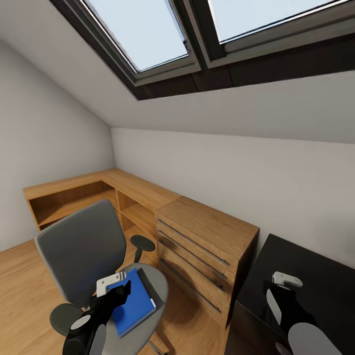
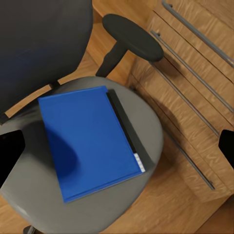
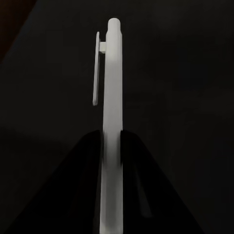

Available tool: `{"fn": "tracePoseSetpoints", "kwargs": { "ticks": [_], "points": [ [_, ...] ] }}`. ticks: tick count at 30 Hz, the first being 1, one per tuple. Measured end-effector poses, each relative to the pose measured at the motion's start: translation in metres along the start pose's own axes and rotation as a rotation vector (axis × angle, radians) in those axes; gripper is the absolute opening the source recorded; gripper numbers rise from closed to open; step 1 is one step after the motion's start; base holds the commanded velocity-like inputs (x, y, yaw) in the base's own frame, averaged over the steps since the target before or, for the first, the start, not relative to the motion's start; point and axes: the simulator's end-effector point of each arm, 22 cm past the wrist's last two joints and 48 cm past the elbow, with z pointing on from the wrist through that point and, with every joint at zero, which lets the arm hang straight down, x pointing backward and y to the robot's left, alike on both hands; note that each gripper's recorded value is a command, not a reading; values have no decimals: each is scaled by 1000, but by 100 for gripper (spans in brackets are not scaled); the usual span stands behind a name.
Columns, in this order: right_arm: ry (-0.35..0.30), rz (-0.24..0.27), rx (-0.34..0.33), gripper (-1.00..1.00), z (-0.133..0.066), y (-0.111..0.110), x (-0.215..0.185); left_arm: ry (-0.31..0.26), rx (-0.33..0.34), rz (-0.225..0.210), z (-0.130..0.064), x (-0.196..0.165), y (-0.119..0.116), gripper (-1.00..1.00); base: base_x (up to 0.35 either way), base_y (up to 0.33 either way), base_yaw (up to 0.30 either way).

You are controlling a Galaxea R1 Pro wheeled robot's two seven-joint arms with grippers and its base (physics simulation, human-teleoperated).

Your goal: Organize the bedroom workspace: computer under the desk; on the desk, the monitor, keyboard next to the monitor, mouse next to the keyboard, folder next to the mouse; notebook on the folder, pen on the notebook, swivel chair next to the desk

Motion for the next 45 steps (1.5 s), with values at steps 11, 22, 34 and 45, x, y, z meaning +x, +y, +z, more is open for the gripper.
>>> {"fn": "tracePoseSetpoints", "kwargs": {
  "ticks": [11, 22, 34, 45],
  "points": [
    [0, 0, 0, -100, 11, 2, 10, -1, 1, 0, 9, 11, 2, 100, 0, 0, 0],
    [2, 0, -4, 100, 16, 4, 15, -1, 1, 1, 13, 17, 3, 100, 0, 0, 0],
    [0, 1, -4, 100, 16, 4, 14, 0, 0, 0, 13, 18, 4, 100, 0, 0, 0],
    [-17, 8, -5, 100, 15, 4, 7, 0, 0, 0, 13, 18, 4, 100, 0, 0, 0]
  ]
}}
